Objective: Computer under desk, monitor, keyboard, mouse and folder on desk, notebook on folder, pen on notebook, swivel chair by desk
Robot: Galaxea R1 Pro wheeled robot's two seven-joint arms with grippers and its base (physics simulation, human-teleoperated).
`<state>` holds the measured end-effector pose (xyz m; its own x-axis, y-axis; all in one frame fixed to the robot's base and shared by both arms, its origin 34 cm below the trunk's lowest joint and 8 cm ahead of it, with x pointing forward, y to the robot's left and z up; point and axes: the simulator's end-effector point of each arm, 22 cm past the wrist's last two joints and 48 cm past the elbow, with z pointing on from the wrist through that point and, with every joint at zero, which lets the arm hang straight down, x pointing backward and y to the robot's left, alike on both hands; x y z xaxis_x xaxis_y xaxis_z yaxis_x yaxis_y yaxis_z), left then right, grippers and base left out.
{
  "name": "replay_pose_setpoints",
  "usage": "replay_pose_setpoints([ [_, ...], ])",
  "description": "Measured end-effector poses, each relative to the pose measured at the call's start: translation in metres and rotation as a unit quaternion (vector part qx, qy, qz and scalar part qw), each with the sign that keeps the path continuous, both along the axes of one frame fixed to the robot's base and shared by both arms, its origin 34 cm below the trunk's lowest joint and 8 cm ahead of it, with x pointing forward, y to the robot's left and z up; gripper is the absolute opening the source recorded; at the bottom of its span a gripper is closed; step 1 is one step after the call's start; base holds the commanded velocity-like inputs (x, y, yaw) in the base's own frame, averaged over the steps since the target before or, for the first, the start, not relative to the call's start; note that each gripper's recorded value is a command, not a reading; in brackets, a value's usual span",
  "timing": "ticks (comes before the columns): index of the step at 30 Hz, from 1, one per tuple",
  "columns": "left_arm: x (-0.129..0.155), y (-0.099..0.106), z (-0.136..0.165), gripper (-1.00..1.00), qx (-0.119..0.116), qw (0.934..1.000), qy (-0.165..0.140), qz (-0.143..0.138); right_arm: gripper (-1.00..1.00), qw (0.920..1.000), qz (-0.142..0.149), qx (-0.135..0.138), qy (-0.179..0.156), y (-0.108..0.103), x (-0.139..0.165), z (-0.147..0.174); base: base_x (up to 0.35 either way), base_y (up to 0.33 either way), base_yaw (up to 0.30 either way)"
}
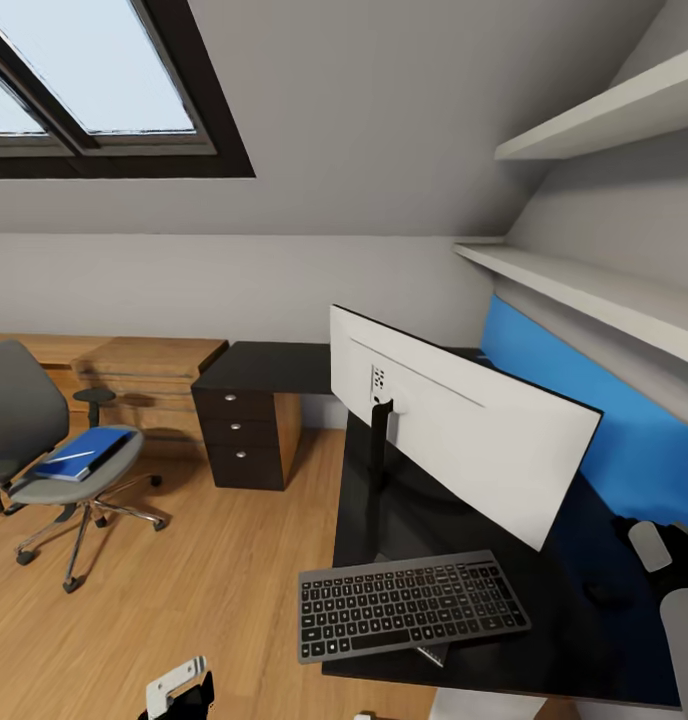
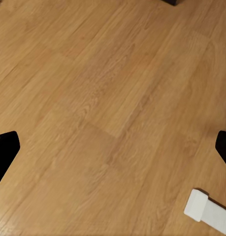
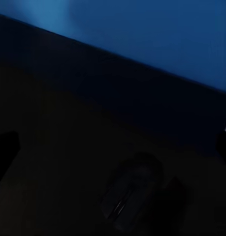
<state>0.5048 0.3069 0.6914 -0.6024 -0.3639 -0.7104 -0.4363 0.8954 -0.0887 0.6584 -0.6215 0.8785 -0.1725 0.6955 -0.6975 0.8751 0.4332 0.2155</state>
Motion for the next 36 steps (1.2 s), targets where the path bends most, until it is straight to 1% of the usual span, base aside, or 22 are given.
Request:
replay_pose_setpoints([
  [3, 0.015, -0.003, 0.01, 1.0, -0.005, 0.9999, -0.011, -0.004, 1.0, 1.0, 0.0, 0.0, 0.0, 0.0, 0.0, -0.003, 0.0, 0.0, 0.0],
  [5, 0.032, -0.01, 0.024, 1.0, -0.02, 0.9996, -0.015, -0.013, 1.0, 1.0, 0.0, -0.001, 0.0, 0.0, 0.001, -0.006, 0.0, 0.0, 0.0],
  [6, 0.041, -0.017, 0.034, 1.0, -0.032, 0.9992, -0.01, -0.024, 1.0, 1.0, 0.0, -0.001, 0.0, -0.001, 0.001, -0.007, 0.0, 0.0, 0.0],
  [7, 0.046, -0.021, 0.04, 1.0, -0.039, 0.9988, -0.007, -0.03, 1.0, 1.0, 0.0, -0.001, 0.0, -0.001, 0.001, -0.008, 0.0, 0.0, 0.0],
  [9, 0.063, -0.036, 0.069, 1.0, -0.064, 0.9963, 0.002, -0.057, 1.0, 1.0, 0.0, -0.001, 0.0, -0.001, 0.002, -0.01, 0.0, 0.0, 0.0],
  [10, 0.067, -0.04, 0.077, 1.0, -0.07, 0.9955, 0.002, -0.063, 1.0, 1.0, 0.0, -0.001, 0.0, -0.001, 0.002, -0.012, 0.0, 0.0, 0.0],
  [11, 0.073, -0.044, 0.092, 1.0, -0.082, 0.9941, 0.002, -0.071, 1.0, 1.0, 0.0, -0.001, 0.001, -0.001, 0.002, -0.013, 0.0, 0.0, 0.0],
  [12, 0.078, -0.045, 0.104, 1.0, -0.094, 0.9928, -0.001, -0.074, 1.0, 1.0, 0.0, -0.001, 0.001, -0.001, 0.002, -0.014, 0.0, 0.0, 0.0],
  [13, 0.08, -0.045, 0.109, 1.0, -0.1, 0.9923, -0.003, -0.073, 1.0, 1.0, 0.001, -0.001, 0.001, -0.001, 0.002, -0.015, 0.0, 0.0, 0.0],
  [14, 0.081, -0.043, 0.114, 1.0, -0.112, 0.9913, -0.005, -0.069, 1.0, 1.0, 0.0, -0.001, 0.001, -0.001, 0.003, -0.017, 0.0, 0.0, 0.0],
  [15, 0.077, -0.042, 0.108, 1.0, -0.122, 0.9905, 0.004, -0.063, 1.0, 1.0, 0.001, -0.001, 0.0, -0.001, 0.003, -0.018, 0.0, 0.0, 0.0],
  [16, 0.074, -0.041, 0.1, 1.0, -0.127, 0.9901, 0.012, -0.06, 1.0, 1.0, 0.001, -0.001, 0.0, 0.0, 0.003, -0.019, 0.0, 0.0, 0.0],
  [17, 0.066, -0.04, 0.086, 1.0, -0.133, 0.9893, 0.027, -0.054, 1.0, 1.0, 0.001, -0.001, 0.001, 0.0, 0.004, -0.021, 0.0, 0.0, 0.0],
  [18, 0.061, -0.038, 0.076, 1.0, -0.136, 0.9889, 0.036, -0.048, 1.0, 1.0, 0.001, -0.001, 0.001, 0.001, 0.004, -0.022, 0.0, 0.0, 0.0],
  [19, 0.059, -0.037, 0.069, 1.0, -0.137, 0.9889, 0.038, -0.042, 1.0, 1.0, 0.001, -0.001, 0.001, 0.0, 0.004, -0.023, 0.0, 0.0, 0.0],
  [23, 0.064, -0.049, 0.077, 1.0, -0.148, 0.9877, 0.028, -0.044, 1.0, 0.9999, 0.005, 0.01, -0.004, 0.015, 0.009, -0.029, 0.0, 0.0, 0.0],
  [26, 0.064, -0.05, 0.077, 1.0, -0.148, 0.9877, 0.028, -0.044, 1.0, 0.9998, 0.009, 0.018, -0.004, 0.026, 0.012, -0.034, 0.0, 0.0, 0.0],
  [29, 0.064, -0.055, 0.077, 1.0, -0.152, 0.9869, 0.028, -0.044, 1.0, 0.9998, 0.007, 0.018, -0.008, 0.03, 0.014, -0.034, 0.0, 0.0, 0.0],
  [36, 0.064, -0.055, 0.077, 1.0, -0.153, 0.9869, 0.028, -0.044, 1.0, 0.9998, 0.004, 0.015, -0.011, 0.028, 0.015, -0.033, 0.0, 0.0, 0.0],
])
